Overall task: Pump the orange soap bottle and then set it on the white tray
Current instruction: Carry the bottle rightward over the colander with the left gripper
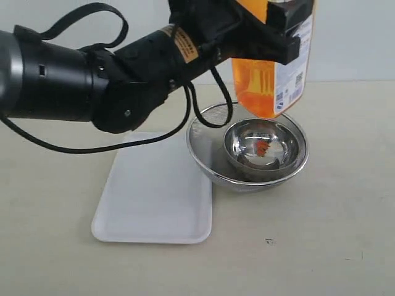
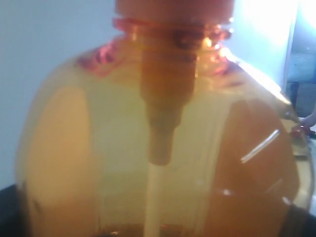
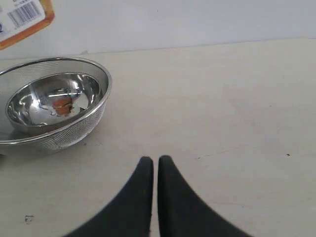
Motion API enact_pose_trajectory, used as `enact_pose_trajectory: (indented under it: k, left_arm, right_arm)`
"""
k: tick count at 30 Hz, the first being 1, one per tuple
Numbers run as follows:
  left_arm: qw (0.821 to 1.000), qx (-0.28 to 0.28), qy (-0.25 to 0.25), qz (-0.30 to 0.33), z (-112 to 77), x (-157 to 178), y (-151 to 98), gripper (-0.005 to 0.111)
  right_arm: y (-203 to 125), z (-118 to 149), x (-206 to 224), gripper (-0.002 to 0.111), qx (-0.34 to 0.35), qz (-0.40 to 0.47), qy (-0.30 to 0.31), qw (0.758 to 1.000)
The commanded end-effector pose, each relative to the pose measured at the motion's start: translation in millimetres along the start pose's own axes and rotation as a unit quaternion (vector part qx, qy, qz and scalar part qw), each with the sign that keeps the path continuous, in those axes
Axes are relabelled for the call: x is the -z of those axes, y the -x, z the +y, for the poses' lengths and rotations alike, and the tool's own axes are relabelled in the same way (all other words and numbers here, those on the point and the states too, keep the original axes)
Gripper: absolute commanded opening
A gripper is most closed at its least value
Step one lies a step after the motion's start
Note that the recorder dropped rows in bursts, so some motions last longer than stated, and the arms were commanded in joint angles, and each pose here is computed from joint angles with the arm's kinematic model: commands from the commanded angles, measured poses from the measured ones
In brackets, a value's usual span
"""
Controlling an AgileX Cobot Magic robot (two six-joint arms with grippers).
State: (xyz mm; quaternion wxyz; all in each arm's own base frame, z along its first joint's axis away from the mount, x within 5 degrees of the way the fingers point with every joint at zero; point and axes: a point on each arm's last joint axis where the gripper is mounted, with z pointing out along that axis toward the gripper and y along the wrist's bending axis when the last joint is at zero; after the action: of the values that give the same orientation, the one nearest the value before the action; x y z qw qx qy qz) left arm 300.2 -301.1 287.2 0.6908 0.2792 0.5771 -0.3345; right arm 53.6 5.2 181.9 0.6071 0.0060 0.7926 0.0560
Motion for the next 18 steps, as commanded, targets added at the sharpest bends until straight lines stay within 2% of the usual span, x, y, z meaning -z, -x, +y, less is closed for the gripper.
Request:
enact_pose_trajectory:
  k: [1, 7, 18]
  left_arm:
    - [0.998, 0.013, -0.032, -0.061, -24.6, -19.1, 19.6, 0.005]
    - [0.996, 0.021, -0.063, -0.061, -52.5, -40.5, 7.8, 0.005]
    - [0.995, 0.034, -0.092, -0.035, -86.9, -73.5, -23.3, 0.005]
  right_arm:
    - [1.3, -0.3, 0.4, 0.0, -0.001, -0.008, -0.003, 1.0]
    - [1.3, -0.3, 0.4, 0.0, -0.001, -0.008, -0.003, 1.0]
    - [1.3, -0.3, 0.4, 0.0, -0.001, -0.008, -0.003, 1.0]
